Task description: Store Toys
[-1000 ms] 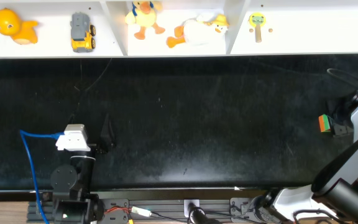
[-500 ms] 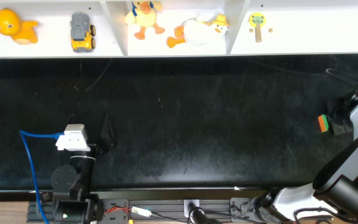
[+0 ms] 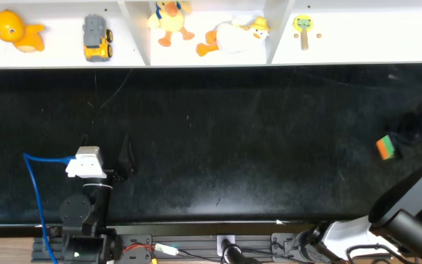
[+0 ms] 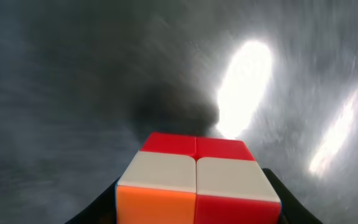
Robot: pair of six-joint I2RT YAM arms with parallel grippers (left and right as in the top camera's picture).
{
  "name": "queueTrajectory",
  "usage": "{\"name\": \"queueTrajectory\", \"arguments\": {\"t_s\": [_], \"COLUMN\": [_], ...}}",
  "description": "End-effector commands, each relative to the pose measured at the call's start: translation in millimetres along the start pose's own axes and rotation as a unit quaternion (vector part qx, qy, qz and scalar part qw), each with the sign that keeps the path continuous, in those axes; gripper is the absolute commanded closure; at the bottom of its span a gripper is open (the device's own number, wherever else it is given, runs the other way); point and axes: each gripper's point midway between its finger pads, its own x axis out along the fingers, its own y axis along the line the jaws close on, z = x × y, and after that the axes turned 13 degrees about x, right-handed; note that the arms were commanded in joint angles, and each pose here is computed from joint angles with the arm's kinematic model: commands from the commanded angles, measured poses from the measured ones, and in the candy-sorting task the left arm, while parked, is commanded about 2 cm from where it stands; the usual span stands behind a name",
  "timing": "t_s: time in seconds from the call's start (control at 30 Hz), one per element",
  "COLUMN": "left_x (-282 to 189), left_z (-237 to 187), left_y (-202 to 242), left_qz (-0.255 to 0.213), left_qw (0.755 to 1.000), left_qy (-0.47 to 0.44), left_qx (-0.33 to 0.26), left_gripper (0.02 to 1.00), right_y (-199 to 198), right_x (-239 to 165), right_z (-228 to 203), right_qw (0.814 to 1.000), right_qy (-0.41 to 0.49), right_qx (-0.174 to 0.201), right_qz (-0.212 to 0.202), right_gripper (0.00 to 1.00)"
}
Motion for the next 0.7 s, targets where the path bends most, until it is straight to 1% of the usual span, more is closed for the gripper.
{"name": "queueTrajectory", "arguments": {"t_s": [0.03, 0.1, 0.17, 0.23, 0.27, 0.3, 0.37, 0.4, 0.5, 0.53, 0.6, 0.63, 0.7], "left_x": [-0.4, -0.5, -0.4, -0.5, -0.4, -0.4, -0.4, -0.4, -0.4, -0.4, -0.4, -0.4, -0.4], "left_z": [0.9, 1.1, 0.9, 1.1, 0.9, 0.9, 0.9, 0.9, 0.9, 0.9, 0.9, 0.9, 0.9], "left_y": [-3.2, -3.2, -3.2, -3.2, -3.2, -3.2, -3.2, -3.2, -3.2, -3.2, -3.2, -3.2, -3.2], "left_qz": [-0.009, -0.009, -0.009, -0.009, -0.009, -0.009, -0.009, -0.009, -0.009, -0.009, -0.009, -0.009, -0.009], "left_qw": [1.000, 1.000, 1.000, 1.000, 1.000, 1.000, 1.000, 1.000, 1.000, 1.000, 1.000, 1.000, 1.000], "left_qy": [-0.003, -0.004, -0.003, -0.004, -0.003, -0.003, -0.003, -0.003, -0.003, -0.003, -0.003, -0.003, -0.003], "left_qx": [-0.009, -0.009, -0.009, -0.009, -0.009, -0.009, -0.009, -0.009, -0.009, -0.009, -0.009, -0.009, -0.009], "left_gripper": [0.020, 0.020, 0.020, 0.020, 0.020, 0.020, 0.020, 0.020, 0.020, 0.023, 0.020, 0.020, 0.020], "right_y": [34.7, 43.0, 52.6, 59.0, 60.5, 61.7, 65.9, 65.2, 48.6, 42.7, 32.6, 29.7, 30.7], "right_x": [-64.0, -85.2, -107.1, -119.1, -122.7, -124.9, -126.6, -125.8, -120.3, -118.7, -116.9, -117.0, -120.6], "right_z": [11.6, 4.3, -7.0, -18.6, -23.8, -28.7, -40.9, -45.2, -56.1, -59.7, -65.4, -67.7, -69.3], "right_qw": [0.989, 0.980, 0.961, 0.939, 0.932, 0.928, 0.916, 0.913, 0.918, 0.923, 0.936, 0.939, 0.937], "right_qy": [-0.073, -0.093, -0.120, -0.139, -0.141, -0.139, -0.121, -0.112, -0.079, -0.067, -0.046, -0.040, -0.041], "right_qx": [-0.110, -0.151, -0.222, -0.287, -0.307, -0.318, -0.350, -0.360, -0.364, -0.358, -0.329, -0.323, -0.324], "right_qz": [0.068, 0.094, 0.117, 0.128, 0.131, 0.135, 0.155, 0.157, 0.134, 0.126, 0.114, 0.112, 0.121], "right_gripper": [0.954, 0.954, 0.954, 0.961, 0.956, 0.956, 0.956, 0.956, 0.954, 0.956, 0.956, 0.956, 0.956]}}
